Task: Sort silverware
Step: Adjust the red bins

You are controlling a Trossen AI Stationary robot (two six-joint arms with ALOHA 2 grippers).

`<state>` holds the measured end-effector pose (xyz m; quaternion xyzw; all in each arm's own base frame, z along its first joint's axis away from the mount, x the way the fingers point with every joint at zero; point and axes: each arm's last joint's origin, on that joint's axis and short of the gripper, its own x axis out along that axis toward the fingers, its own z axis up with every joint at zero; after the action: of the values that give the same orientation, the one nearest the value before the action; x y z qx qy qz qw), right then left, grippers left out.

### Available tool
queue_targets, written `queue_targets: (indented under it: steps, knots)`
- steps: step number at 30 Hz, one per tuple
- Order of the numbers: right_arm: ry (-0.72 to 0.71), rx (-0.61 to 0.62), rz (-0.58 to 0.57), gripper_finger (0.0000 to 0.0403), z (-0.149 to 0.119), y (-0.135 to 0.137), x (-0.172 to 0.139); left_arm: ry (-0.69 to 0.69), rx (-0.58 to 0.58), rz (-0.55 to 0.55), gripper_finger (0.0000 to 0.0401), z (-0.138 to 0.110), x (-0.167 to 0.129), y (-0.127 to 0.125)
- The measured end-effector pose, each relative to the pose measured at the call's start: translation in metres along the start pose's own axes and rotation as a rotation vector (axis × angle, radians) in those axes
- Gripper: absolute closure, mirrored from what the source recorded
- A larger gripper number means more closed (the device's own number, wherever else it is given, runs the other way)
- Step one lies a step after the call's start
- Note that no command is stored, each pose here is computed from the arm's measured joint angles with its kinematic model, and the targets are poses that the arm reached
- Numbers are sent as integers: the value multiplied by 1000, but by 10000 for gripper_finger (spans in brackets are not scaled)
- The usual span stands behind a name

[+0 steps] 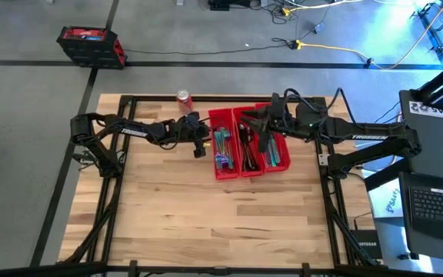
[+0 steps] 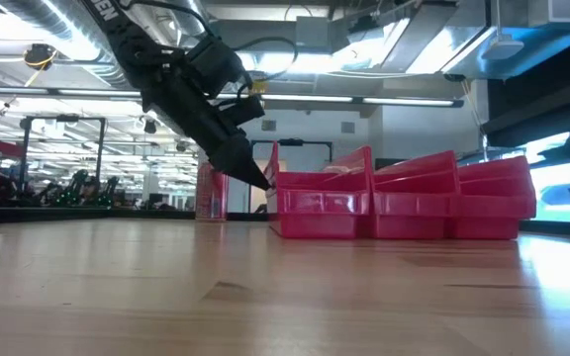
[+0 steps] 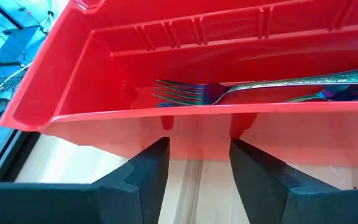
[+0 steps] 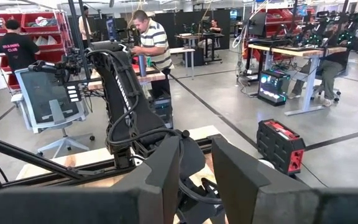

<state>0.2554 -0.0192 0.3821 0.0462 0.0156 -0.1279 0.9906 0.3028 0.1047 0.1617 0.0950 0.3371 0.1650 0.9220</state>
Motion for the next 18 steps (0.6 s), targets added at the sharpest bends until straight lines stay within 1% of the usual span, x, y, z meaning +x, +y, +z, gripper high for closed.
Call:
queue_targets:
  steps: [5, 13, 16, 18]
  knots:
    - [1, 0, 0, 322, 0, 0, 0, 0, 36, 7, 245, -1, 1, 4]
    - [8, -1, 5, 322, -1, 0, 0, -17, 41, 18, 245, 0, 1, 8]
    - [12, -1, 63, 322, -1, 2, 0, 7, 126, 2, 245, -2, 1, 4]
    - [7, 0, 76, 322, 0, 2, 0, 19, 176, -6, 245, -2, 1, 1]
